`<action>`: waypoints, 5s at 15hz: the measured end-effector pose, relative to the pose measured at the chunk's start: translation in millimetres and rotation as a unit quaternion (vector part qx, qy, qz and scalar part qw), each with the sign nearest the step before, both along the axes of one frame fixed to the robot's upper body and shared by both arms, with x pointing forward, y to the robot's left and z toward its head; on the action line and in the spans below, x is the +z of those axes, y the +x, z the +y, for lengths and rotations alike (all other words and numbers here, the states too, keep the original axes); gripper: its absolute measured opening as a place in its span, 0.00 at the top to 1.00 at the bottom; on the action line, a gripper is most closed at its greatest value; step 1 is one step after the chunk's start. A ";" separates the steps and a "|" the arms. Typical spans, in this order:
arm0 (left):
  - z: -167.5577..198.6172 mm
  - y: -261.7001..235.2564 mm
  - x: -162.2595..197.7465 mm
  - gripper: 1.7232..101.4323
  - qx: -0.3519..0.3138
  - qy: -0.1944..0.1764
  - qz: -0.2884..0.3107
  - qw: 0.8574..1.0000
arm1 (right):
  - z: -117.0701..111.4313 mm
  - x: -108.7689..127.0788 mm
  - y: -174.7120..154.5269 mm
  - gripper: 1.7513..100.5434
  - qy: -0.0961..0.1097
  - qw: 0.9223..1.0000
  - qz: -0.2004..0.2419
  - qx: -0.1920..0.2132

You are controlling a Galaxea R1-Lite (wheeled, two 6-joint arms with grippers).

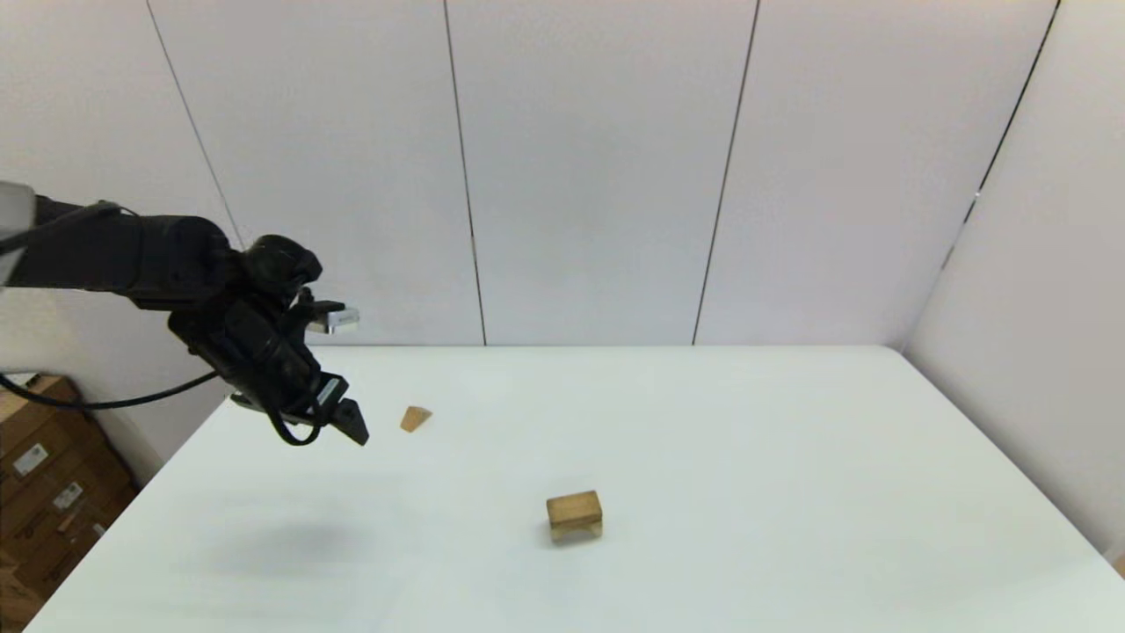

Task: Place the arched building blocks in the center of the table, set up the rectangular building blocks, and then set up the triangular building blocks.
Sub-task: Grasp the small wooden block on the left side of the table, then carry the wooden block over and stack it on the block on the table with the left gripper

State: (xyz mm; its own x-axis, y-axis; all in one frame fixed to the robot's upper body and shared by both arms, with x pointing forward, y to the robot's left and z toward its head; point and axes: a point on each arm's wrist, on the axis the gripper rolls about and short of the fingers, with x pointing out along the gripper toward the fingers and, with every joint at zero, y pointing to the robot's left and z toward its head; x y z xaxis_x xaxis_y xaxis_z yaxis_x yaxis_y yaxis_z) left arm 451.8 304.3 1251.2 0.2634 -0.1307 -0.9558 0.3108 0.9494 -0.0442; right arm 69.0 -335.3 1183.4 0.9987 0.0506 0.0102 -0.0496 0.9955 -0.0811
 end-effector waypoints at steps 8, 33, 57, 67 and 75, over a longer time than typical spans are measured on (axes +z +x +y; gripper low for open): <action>-11.7 56.7 -38.7 0.04 -0.028 -0.027 0.016 0.999 | 0.0 0.0 0.0 0.03 0.000 1.000 0.000 0.000; -19.9 112.3 -104.5 0.04 -0.005 -0.030 -0.048 0.998 | 0.0 0.0 0.0 0.03 0.000 1.000 0.000 0.000; -20.3 117.6 -115.5 0.13 -0.006 -0.025 -0.059 0.998 | 0.0 0.0 0.0 0.03 0.000 1.000 0.000 0.000; -20.9 118.0 -118.2 0.81 -0.006 -0.026 -0.057 0.998 | 0.0 0.0 0.0 0.03 0.000 1.000 0.000 0.000; -36.4 93.3 -68.3 0.81 -0.045 -0.022 -0.036 0.998 | 0.0 0.0 0.0 0.03 0.000 1.000 0.000 0.000</action>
